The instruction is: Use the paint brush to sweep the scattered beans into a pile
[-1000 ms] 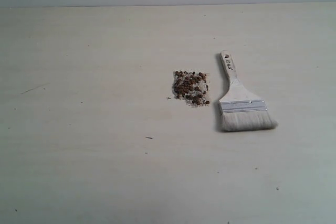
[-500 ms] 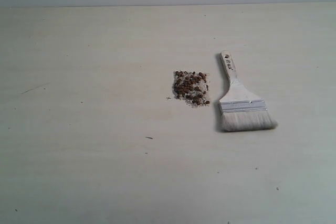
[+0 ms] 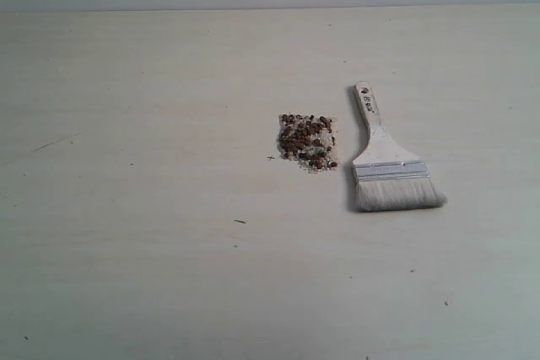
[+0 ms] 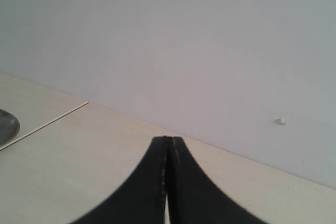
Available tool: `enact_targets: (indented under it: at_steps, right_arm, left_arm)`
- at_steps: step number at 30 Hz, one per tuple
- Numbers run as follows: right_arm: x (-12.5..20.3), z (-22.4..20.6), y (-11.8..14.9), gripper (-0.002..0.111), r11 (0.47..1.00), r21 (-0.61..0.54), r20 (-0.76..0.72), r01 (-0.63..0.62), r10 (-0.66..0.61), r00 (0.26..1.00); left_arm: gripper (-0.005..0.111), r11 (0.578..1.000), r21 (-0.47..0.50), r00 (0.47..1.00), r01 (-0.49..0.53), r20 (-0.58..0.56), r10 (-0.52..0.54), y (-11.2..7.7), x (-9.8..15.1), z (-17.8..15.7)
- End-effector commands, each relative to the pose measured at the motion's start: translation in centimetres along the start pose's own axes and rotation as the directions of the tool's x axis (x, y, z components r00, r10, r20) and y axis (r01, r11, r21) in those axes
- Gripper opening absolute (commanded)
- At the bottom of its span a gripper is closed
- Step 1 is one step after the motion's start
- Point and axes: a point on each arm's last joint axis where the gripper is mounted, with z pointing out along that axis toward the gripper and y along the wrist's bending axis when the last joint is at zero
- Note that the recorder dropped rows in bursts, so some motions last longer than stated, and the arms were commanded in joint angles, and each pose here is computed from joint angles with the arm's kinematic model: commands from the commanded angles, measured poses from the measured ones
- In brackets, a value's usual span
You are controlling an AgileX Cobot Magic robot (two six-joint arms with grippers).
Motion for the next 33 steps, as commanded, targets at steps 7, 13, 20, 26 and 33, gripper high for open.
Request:
enact_targets:
  at_steps: [7, 13, 20, 26, 33]
  right_arm:
    - [0.03, -0.05, 0.02, 0.0, 1.0, -0.003, 0.008, 0.003, -0.003, 1.0]
    - [0.03, -0.05, 0.02, 0.0, 1.0, -0.003, 0.007, -0.007, 0.007, 1.0]
    - [0.03, -0.05, 0.02, 0.0, 1.0, -0.003, 0.007, -0.007, 0.007, 1.0]
    - [0.03, -0.05, 0.02, 0.0, 1.0, -0.003, 0.007, -0.007, 0.007, 1.0]
    - [0.03, -0.05, 0.02, 0.0, 1.0, -0.003, 0.007, -0.009, 0.009, 1.0]
  left_arm:
    - [0.0, 1.0, 0.005, 1.0, -0.003, 0.006, 0.003, -0.02, 0.04, -0.04]
    - [0.0, 1.0, 0.005, 1.0, -0.003, 0.006, 0.003, -0.02, 0.04, -0.04]
    - [0.0, 1.0, 0.005, 1.0, -0.003, 0.006, 0.003, -0.02, 0.04, -0.04]
    - [0.0, 1.0, 0.005, 1.0, -0.003, 0.006, 0.003, -0.02, 0.04, -0.04]
    - [0.0, 1.0, 0.005, 1.0, -0.003, 0.006, 0.003, -0.02, 0.04, -0.04]
